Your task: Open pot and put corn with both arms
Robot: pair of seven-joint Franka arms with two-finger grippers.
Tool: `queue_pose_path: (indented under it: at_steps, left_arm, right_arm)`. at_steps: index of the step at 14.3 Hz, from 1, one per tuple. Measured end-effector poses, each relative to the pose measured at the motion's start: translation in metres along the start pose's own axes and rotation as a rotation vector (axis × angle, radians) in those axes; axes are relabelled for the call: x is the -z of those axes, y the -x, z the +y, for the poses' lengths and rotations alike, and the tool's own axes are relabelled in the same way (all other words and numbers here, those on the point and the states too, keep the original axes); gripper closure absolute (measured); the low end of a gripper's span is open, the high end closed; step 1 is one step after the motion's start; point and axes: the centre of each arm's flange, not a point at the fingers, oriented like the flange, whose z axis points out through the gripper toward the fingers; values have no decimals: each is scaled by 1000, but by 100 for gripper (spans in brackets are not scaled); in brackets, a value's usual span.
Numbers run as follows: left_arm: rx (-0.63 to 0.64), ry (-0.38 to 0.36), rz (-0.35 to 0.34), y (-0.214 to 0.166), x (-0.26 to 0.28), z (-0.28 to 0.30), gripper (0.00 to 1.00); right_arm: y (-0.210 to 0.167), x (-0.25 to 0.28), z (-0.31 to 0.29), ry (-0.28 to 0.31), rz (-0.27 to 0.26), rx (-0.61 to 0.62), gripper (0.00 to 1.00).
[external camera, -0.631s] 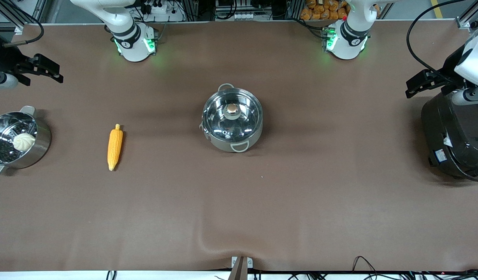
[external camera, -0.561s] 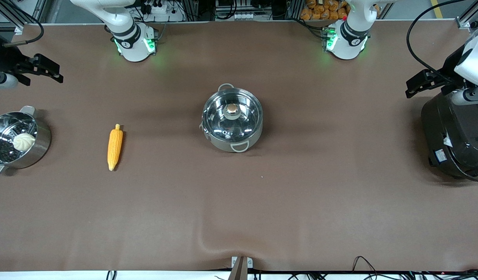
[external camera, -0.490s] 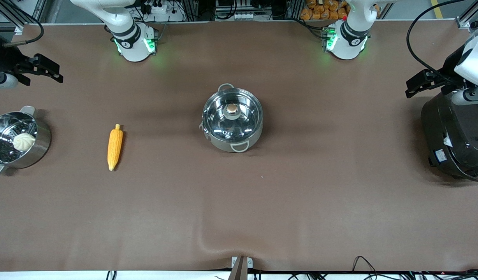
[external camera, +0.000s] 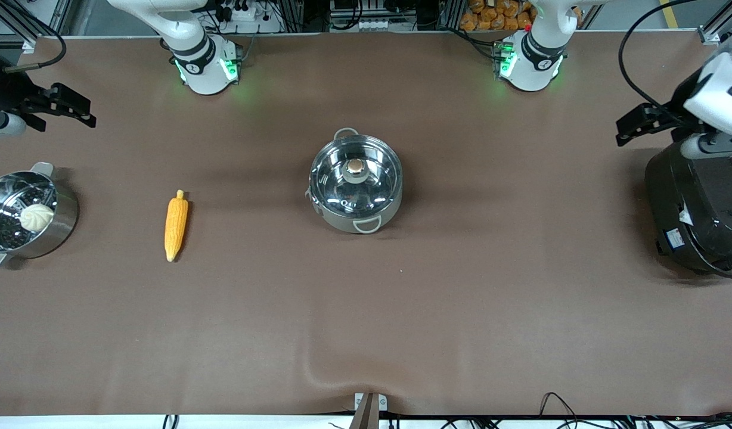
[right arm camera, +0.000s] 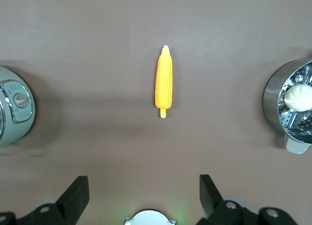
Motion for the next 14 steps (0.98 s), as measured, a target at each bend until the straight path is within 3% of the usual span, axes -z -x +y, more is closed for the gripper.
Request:
queue_pose_path:
  at_steps: [4, 7, 14]
  left_arm:
    - [-4, -8, -21, 11, -11, 77, 0]
    - [62, -4, -41, 22, -26, 159, 0]
    - [302, 99, -37, 38, -72, 314, 0]
  right_arm:
    - [-15, -39, 2, 2, 24, -3, 0]
    - [-33, -79, 4, 7, 56, -4, 0]
    - [-62, -218, 4, 21, 112, 6, 0]
